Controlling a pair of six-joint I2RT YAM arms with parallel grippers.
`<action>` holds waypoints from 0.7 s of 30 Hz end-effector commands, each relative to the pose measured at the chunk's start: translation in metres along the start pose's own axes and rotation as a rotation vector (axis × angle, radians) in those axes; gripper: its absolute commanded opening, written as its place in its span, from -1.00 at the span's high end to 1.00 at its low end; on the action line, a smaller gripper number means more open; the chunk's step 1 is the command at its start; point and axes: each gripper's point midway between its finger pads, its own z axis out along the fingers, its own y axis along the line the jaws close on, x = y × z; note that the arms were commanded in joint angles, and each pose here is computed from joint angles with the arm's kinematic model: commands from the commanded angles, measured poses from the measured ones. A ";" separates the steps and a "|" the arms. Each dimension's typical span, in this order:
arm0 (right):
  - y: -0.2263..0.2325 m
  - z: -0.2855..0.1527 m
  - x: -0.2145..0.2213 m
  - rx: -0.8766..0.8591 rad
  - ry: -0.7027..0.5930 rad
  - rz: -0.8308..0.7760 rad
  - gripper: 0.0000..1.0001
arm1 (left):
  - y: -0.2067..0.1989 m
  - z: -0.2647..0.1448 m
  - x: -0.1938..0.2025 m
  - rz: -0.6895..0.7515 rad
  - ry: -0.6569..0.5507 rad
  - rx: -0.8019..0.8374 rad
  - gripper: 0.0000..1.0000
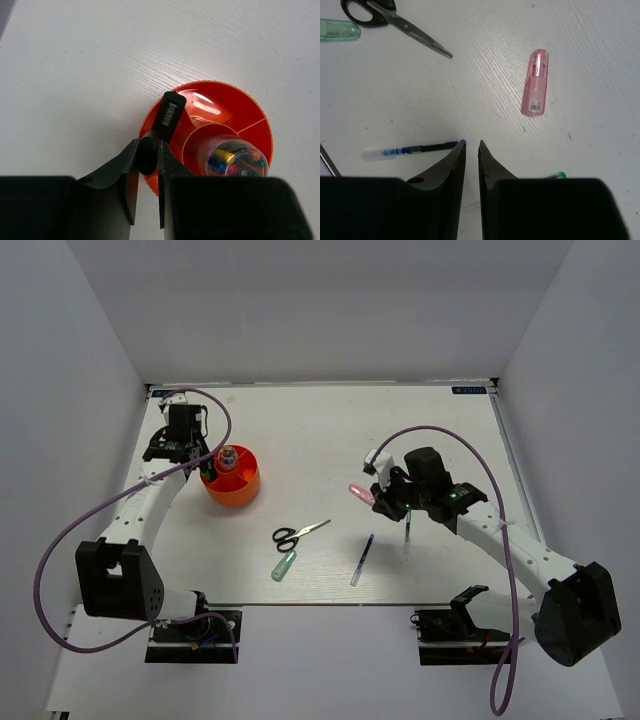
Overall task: Sort the stationery into containers
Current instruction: Place the pen in the storage box.
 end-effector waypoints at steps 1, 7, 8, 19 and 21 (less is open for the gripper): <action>-0.001 0.001 -0.005 -0.006 -0.025 -0.005 0.57 | -0.004 -0.005 -0.017 -0.010 -0.043 0.020 1.00; -0.001 0.000 -0.004 -0.008 -0.021 -0.002 0.29 | -0.003 0.001 -0.012 -0.006 -0.025 0.011 0.71; -0.002 0.001 -0.004 -0.008 -0.020 -0.001 0.29 | -0.005 0.001 -0.012 -0.008 -0.024 0.013 0.65; -0.004 -0.002 -0.004 -0.002 -0.027 0.014 0.27 | -0.006 0.015 0.010 0.008 0.043 0.005 0.02; -0.004 -0.001 -0.003 -0.005 -0.023 0.020 0.27 | -0.006 0.015 0.012 0.012 0.051 0.006 -0.13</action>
